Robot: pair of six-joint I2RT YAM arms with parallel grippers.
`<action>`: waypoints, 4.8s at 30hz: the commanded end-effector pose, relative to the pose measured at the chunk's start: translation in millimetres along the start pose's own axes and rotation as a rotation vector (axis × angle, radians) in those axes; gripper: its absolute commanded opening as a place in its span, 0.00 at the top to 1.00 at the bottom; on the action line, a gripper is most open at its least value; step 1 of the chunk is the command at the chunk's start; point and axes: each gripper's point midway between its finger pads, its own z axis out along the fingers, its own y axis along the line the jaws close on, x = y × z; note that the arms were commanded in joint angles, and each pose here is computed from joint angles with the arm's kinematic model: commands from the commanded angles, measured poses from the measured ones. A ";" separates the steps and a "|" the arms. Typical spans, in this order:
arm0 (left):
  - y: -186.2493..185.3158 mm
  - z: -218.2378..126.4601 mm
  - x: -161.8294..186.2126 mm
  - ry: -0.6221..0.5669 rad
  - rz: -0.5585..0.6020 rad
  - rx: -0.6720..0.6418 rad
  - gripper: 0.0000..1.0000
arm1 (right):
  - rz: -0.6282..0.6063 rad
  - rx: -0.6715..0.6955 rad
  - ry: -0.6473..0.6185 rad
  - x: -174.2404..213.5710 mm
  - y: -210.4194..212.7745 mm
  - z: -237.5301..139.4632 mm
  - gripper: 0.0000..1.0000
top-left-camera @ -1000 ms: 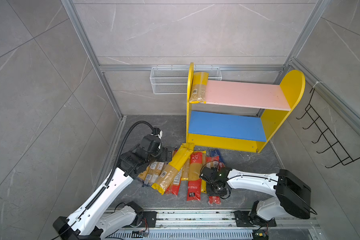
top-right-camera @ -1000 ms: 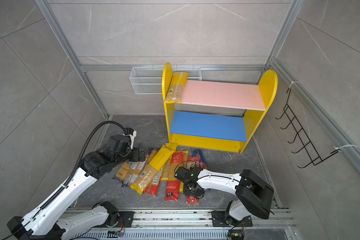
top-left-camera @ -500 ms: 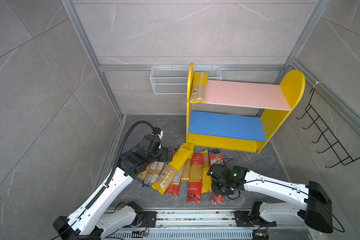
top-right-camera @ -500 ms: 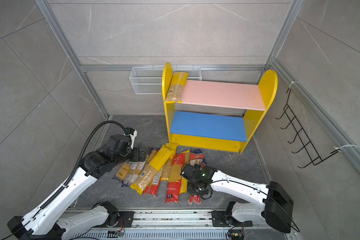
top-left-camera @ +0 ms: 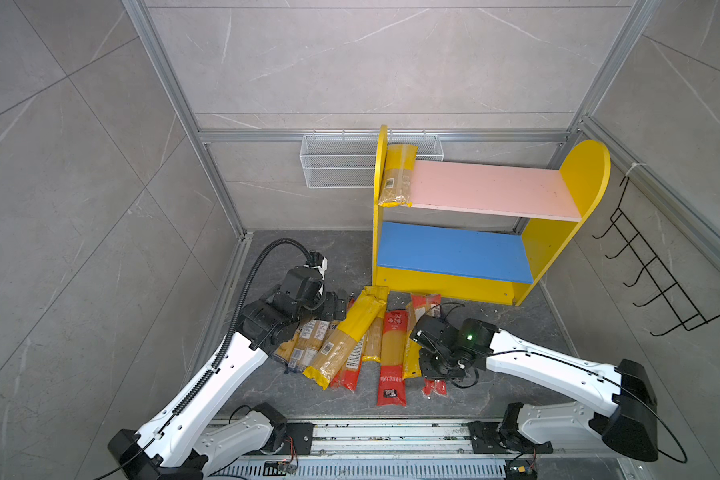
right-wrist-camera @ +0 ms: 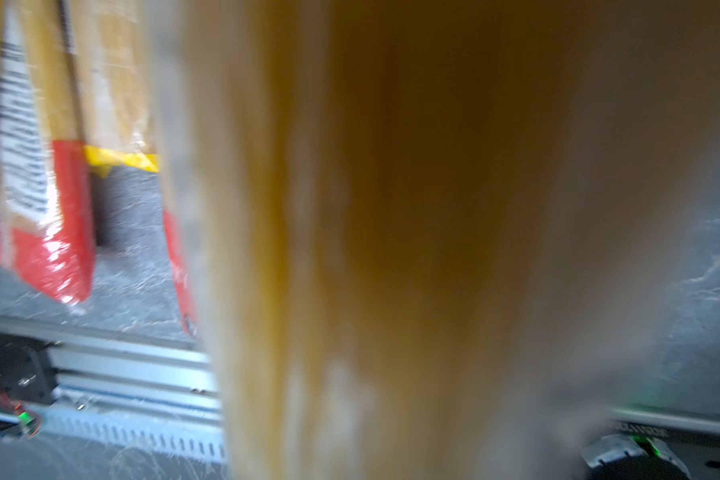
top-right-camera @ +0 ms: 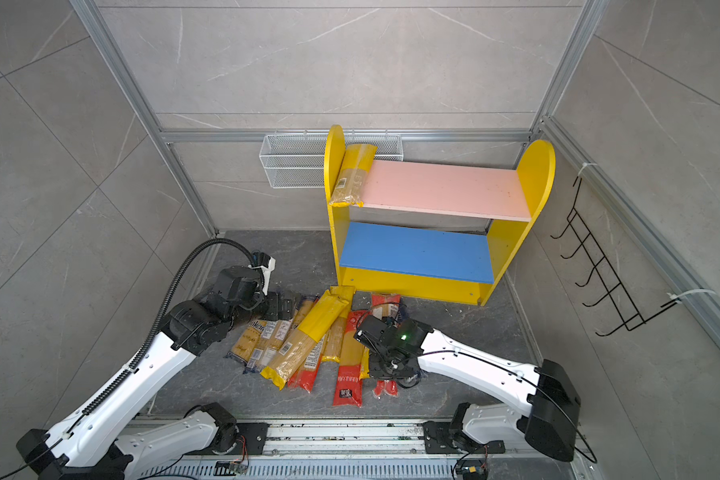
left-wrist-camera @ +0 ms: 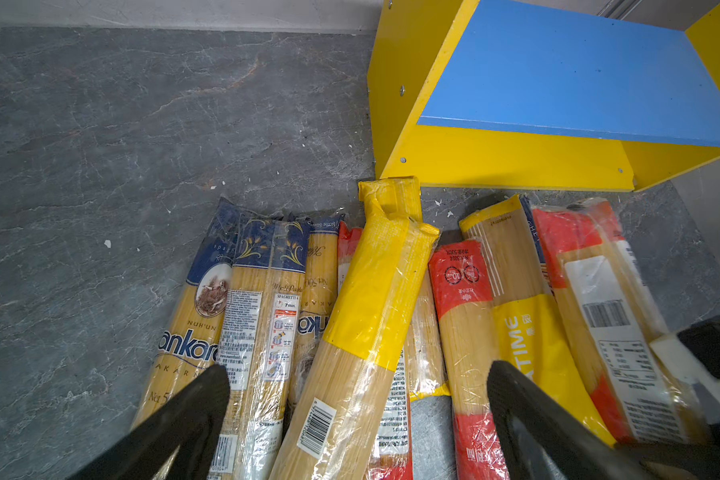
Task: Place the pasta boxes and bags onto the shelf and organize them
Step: 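Lift the grasped spaghetti bag from the row with the right gripper, then carry the red-labelled bag to the shelf with the right gripper while the left arm rises, then stand the red bag beside the yellow bag and open the right gripper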
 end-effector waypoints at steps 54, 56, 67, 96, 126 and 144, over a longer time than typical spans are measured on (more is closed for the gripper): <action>-10.6 -1.0 -23.5 -0.042 0.085 0.025 0.00 | 0.084 -0.014 -0.201 -51.5 -26.2 -91.9 1.00; -11.8 -0.8 -25.7 -0.048 0.098 0.027 0.00 | 0.049 -0.004 -0.252 -59.8 -28.1 -112.3 1.00; -14.8 1.2 -35.1 -0.066 0.123 0.027 0.00 | -0.047 -0.103 -0.387 -65.4 -25.1 -202.8 1.00; -7.1 -13.4 -52.4 -0.123 0.153 -0.019 0.00 | -0.013 -0.381 -0.928 -185.3 24.3 -382.2 1.00; -159.5 -144.1 -165.1 -0.377 0.296 0.770 0.00 | 0.036 -0.757 -0.868 -377.2 25.3 -337.8 1.00; -179.9 -136.4 -204.7 -0.451 0.323 0.790 0.00 | 0.105 -0.782 -0.749 -393.9 26.3 -294.8 0.53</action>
